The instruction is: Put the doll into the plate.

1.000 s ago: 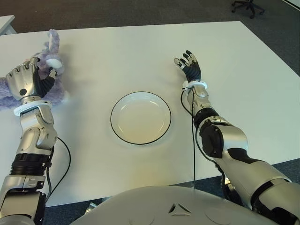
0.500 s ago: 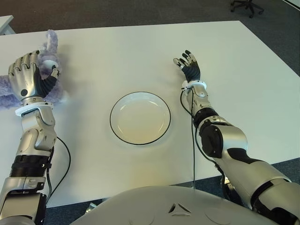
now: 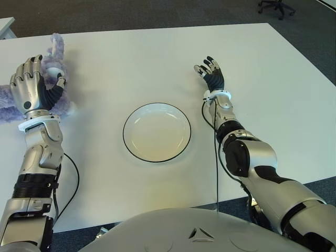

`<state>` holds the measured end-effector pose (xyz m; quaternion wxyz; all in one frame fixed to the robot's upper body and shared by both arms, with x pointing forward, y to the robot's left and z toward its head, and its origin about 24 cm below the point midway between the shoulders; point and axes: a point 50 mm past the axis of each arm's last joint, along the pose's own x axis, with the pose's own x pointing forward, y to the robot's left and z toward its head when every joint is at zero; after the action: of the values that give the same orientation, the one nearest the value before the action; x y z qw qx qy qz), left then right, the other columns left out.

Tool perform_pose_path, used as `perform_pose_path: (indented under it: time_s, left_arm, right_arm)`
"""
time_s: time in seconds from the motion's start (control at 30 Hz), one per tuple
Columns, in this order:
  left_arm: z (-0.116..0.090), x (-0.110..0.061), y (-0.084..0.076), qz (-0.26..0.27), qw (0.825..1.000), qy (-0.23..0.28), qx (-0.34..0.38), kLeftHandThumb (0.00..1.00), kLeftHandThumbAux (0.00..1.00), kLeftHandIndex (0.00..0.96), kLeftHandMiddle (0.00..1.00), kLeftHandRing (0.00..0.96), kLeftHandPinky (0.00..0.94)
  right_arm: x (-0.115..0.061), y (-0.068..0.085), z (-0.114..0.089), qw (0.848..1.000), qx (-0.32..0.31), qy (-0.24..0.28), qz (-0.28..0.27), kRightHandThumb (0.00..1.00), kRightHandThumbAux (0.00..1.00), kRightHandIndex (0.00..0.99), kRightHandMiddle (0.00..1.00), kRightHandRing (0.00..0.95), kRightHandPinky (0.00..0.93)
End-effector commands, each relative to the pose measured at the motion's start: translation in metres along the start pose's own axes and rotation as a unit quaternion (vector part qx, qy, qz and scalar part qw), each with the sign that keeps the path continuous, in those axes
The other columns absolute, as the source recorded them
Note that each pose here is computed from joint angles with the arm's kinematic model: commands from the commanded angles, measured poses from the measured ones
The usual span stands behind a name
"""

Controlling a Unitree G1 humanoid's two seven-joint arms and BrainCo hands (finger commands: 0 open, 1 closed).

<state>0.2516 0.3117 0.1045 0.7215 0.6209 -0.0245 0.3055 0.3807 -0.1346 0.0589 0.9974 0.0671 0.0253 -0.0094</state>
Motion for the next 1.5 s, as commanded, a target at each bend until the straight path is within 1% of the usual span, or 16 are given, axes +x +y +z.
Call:
perform_pose_path:
  time_s: [0.03,0.23,0.3,0.47,0.73,0.8,0.87,1.0,1.2,1.5]
  left_arm:
    - [0.000,-0.001,-0.003,0.006,1.000,0.003,-0.018,0.491,0.247,0.022,0.113,0.127,0.151]
    - [0.000,0.000,-0.004,0.005,1.000,-0.001,-0.029,0.483,0.243,0.009,0.099,0.109,0.137]
    - [0.000,0.001,-0.004,0.004,0.999,-0.002,-0.034,0.479,0.244,0.008,0.091,0.095,0.106]
    - [0.001,0.003,-0.005,0.002,0.999,-0.003,-0.048,0.490,0.252,0.014,0.080,0.081,0.107]
    - [0.003,0.007,-0.009,0.000,0.997,-0.001,-0.080,0.541,0.240,0.049,0.106,0.103,0.155]
    - [0.004,0.008,-0.010,-0.003,0.996,-0.001,-0.088,0.559,0.236,0.070,0.120,0.114,0.150]
    - [0.005,0.009,-0.010,-0.005,0.996,-0.002,-0.093,0.566,0.242,0.085,0.128,0.115,0.118]
    - [0.006,0.011,-0.012,-0.009,0.995,-0.003,-0.097,0.565,0.257,0.099,0.134,0.112,0.097]
    - [0.009,0.014,-0.014,-0.013,0.994,-0.017,-0.110,0.566,0.277,0.126,0.139,0.118,0.112]
    - [0.011,0.017,-0.017,-0.022,0.991,-0.032,-0.132,0.539,0.284,0.138,0.146,0.124,0.099]
  right_arm:
    - [-0.014,-0.002,-0.035,0.997,0.007,0.078,-0.008,0.260,0.798,0.090,0.107,0.110,0.132]
    - [-0.014,-0.002,-0.035,0.997,0.005,0.079,-0.007,0.250,0.796,0.085,0.101,0.102,0.129]
    - [-0.014,-0.002,-0.035,0.997,0.004,0.080,-0.007,0.252,0.797,0.085,0.103,0.106,0.142]
    - [-0.014,-0.003,-0.036,0.997,0.005,0.081,-0.009,0.257,0.795,0.087,0.106,0.112,0.149]
    - [-0.014,-0.003,-0.036,0.997,0.007,0.081,-0.010,0.254,0.794,0.088,0.102,0.108,0.146]
    - [-0.014,-0.003,-0.036,0.997,0.008,0.081,-0.011,0.256,0.794,0.089,0.103,0.109,0.146]
    - [-0.014,-0.003,-0.036,0.997,0.009,0.081,-0.011,0.258,0.794,0.091,0.105,0.111,0.148]
    - [-0.014,-0.002,-0.036,0.997,0.009,0.081,-0.011,0.263,0.793,0.093,0.107,0.112,0.148]
    - [-0.014,-0.002,-0.036,0.997,0.009,0.081,-0.011,0.265,0.791,0.095,0.109,0.115,0.152]
    - [-0.014,-0.003,-0.036,0.997,0.006,0.081,-0.011,0.254,0.800,0.094,0.106,0.110,0.144]
